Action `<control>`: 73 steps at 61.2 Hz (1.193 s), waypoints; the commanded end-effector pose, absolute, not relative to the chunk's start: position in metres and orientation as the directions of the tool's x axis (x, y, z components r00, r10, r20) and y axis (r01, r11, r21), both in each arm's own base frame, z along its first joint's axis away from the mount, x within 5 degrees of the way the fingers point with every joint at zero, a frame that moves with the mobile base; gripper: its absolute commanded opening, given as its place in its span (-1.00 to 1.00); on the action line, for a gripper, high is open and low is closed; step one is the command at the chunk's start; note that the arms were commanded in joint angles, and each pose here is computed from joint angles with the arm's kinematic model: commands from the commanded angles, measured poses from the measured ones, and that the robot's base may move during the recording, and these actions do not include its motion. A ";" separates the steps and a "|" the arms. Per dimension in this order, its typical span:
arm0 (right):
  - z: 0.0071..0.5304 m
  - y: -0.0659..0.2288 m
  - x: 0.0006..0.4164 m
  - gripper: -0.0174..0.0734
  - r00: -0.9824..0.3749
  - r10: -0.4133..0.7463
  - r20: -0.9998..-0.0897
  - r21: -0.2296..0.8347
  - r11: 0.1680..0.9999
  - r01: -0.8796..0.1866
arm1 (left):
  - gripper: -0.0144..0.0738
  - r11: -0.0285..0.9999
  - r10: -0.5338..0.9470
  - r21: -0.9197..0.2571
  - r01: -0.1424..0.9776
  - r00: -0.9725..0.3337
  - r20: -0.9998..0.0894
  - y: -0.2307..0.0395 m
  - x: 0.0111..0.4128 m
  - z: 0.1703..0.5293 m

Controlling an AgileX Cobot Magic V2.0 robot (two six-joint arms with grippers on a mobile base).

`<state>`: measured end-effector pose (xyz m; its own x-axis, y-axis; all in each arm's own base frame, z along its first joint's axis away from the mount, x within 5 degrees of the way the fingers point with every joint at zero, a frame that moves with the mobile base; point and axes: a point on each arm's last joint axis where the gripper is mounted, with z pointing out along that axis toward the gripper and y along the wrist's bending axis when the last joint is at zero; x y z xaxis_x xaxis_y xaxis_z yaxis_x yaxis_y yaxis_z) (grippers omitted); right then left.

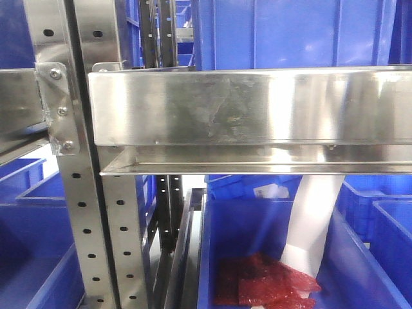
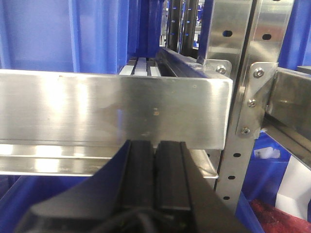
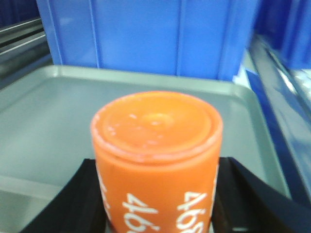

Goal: Grab orange capacitor from left shelf to right conveyor
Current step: 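Withdraw the right arm holding the cylinder back from the shelf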

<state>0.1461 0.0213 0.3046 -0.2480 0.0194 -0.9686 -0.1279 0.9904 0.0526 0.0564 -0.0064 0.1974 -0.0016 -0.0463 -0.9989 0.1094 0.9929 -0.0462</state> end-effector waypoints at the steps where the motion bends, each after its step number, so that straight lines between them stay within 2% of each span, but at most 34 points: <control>1: 0.320 0.017 0.124 -0.32 -0.127 0.017 -0.992 0.033 0.991 -0.128 | -0.96 0.993 -0.061 -0.049 0.111 0.103 -0.993 -0.006 0.055 0.208; 12: 0.325 0.010 0.084 -0.32 -0.095 0.025 -0.995 0.036 0.992 -0.118 | -0.96 0.993 -0.061 -0.049 0.111 0.103 -0.993 -0.006 0.055 0.208; 30: 0.331 0.002 0.034 -0.32 0.051 0.048 -0.998 0.042 0.992 -0.116 | -0.96 0.993 -0.061 -0.049 0.111 0.103 -0.993 -0.006 0.055 0.208; 40: 0.333 0.001 0.027 -0.32 0.094 0.054 -0.994 0.043 0.992 -0.119 | -0.96 0.993 -0.061 -0.049 0.111 0.103 -0.993 -0.006 0.055 0.208; 73: 0.333 0.001 0.027 -0.32 0.093 0.054 -0.994 0.043 0.992 -0.119 | -0.96 0.993 -0.061 -0.049 0.111 0.103 -0.993 -0.006 0.055 0.208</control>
